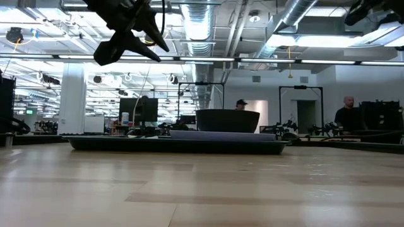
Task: Set up tray
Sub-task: Return to Home Position
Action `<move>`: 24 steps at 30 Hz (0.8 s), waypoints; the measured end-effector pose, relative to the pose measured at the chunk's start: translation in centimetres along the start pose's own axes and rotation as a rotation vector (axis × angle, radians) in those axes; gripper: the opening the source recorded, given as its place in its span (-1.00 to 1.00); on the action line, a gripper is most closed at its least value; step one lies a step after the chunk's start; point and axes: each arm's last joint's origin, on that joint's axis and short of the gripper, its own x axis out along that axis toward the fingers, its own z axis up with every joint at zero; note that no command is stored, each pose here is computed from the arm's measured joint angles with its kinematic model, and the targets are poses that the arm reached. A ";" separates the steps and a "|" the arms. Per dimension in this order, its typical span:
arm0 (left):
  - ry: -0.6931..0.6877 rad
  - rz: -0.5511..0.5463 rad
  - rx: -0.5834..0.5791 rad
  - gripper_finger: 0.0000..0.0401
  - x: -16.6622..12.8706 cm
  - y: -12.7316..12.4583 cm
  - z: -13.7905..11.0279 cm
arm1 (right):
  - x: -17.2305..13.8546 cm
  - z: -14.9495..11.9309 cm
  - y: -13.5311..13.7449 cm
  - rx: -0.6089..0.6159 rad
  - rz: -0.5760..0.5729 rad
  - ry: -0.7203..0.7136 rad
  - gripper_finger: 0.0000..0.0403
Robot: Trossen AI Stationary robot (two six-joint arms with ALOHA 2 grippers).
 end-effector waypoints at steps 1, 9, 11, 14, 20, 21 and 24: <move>0.000 0.002 0.006 -0.50 0.0 0.0 0.0 | 0.0 -0.3 0.0 -0.011 -0.003 0.029 -0.70; 0.004 0.021 0.041 -0.50 0.0 0.2 -0.1 | -0.3 -2.4 -0.1 -0.073 -0.023 0.256 -0.70; 0.004 0.021 0.041 -0.50 0.0 0.2 -0.1 | -0.4 -2.6 -0.1 -0.081 -0.021 0.279 -0.70; 0.005 0.024 0.042 -0.50 0.0 0.2 -0.1 | -0.5 -3.3 -0.1 -0.089 -0.021 0.248 -0.70; 0.008 0.025 0.043 -0.50 0.0 0.2 -0.1 | -0.9 -4.8 -0.2 -0.089 -0.028 0.171 -0.70; 0.008 0.025 0.043 -0.50 0.0 0.2 -0.1 | -0.9 -4.9 -0.2 -0.088 -0.031 0.173 -0.70; 0.008 0.025 0.044 -0.50 0.0 0.2 -0.1 | -1.0 -5.3 -0.3 -0.091 -0.039 0.221 -0.70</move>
